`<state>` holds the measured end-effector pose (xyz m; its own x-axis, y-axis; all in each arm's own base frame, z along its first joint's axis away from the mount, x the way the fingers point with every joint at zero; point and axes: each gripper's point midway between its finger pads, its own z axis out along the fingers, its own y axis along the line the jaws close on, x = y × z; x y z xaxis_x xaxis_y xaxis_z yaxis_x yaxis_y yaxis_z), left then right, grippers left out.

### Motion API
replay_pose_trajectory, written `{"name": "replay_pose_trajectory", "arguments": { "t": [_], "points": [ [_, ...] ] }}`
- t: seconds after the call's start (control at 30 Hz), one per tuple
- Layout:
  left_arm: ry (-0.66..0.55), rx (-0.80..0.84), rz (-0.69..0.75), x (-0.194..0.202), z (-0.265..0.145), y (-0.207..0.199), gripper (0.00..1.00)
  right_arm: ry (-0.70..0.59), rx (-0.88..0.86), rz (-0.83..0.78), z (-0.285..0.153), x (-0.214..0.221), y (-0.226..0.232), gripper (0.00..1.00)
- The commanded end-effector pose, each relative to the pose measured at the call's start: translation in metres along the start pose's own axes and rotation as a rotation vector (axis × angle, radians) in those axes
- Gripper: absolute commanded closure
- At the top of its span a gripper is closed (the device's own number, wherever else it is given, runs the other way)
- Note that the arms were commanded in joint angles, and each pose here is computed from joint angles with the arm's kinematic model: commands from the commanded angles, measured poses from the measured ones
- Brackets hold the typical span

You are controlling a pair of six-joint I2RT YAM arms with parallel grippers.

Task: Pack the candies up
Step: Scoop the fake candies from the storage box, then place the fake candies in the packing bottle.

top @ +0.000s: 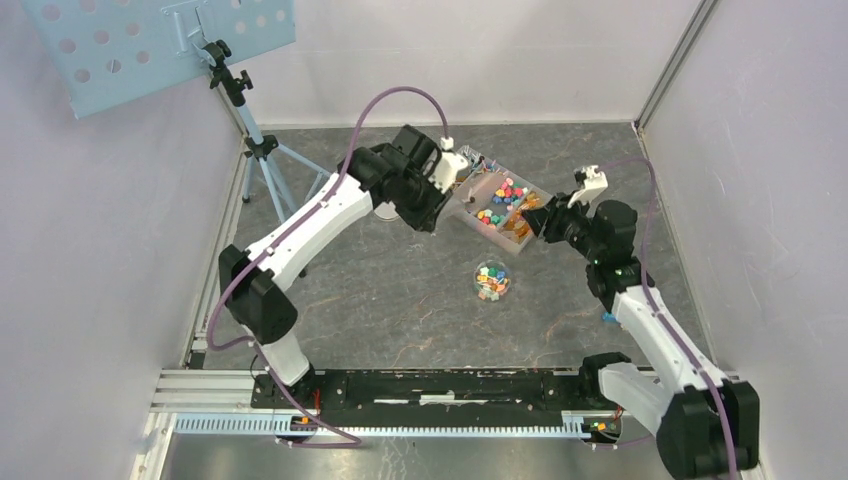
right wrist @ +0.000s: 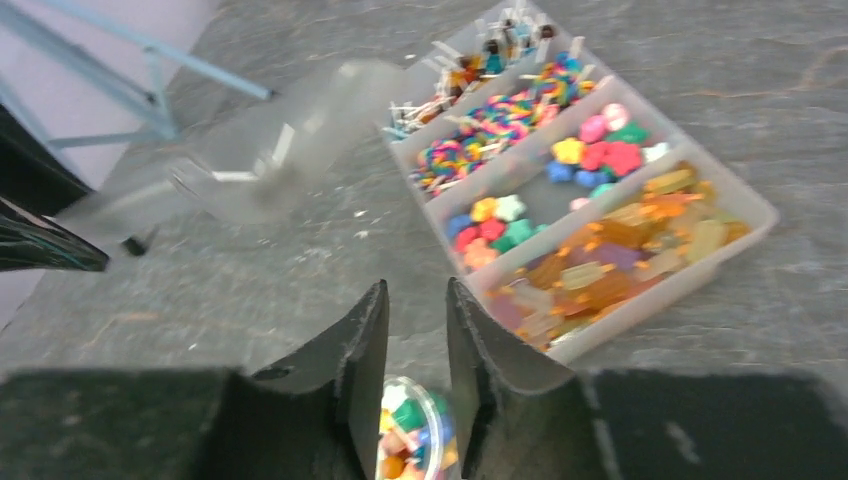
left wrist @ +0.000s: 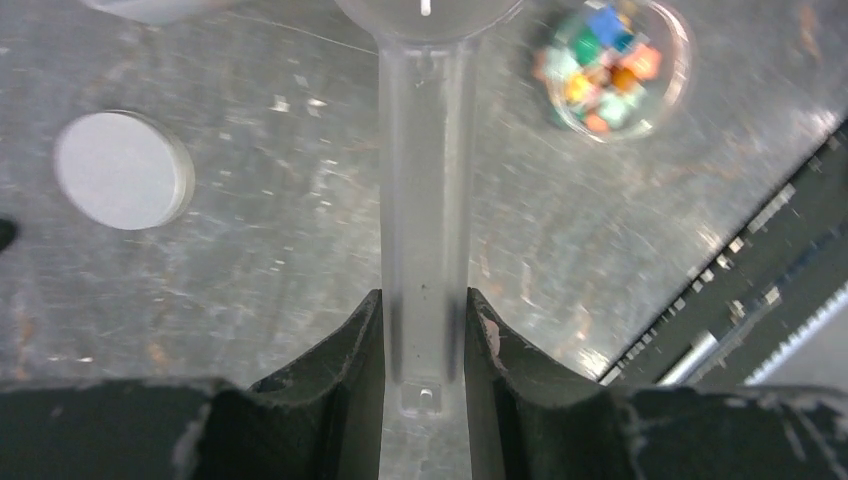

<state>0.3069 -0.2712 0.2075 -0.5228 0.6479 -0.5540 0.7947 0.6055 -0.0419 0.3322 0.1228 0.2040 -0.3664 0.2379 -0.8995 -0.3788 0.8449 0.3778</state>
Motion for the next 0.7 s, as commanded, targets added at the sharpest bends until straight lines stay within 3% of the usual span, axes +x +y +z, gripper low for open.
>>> {"name": "replay_pose_trajectory", "arguments": {
  "t": [0.0, 0.2, 0.67],
  "points": [
    [-0.011, 0.105, -0.015, 0.016, -0.020, -0.053, 0.98, -0.061, -0.144, -0.021, -0.023, -0.002, 0.045, 0.70],
    [-0.009, 0.148, -0.020, 0.047, -0.030, -0.085, 0.98, -0.120, -0.259, 0.037, -0.049, 0.001, 0.085, 0.82],
    [0.011, 0.179, -0.018, 0.077, -0.038, -0.103, 0.98, -0.053, -0.304, 0.067, -0.043, 0.030, 0.109, 0.90]
  ]
}}
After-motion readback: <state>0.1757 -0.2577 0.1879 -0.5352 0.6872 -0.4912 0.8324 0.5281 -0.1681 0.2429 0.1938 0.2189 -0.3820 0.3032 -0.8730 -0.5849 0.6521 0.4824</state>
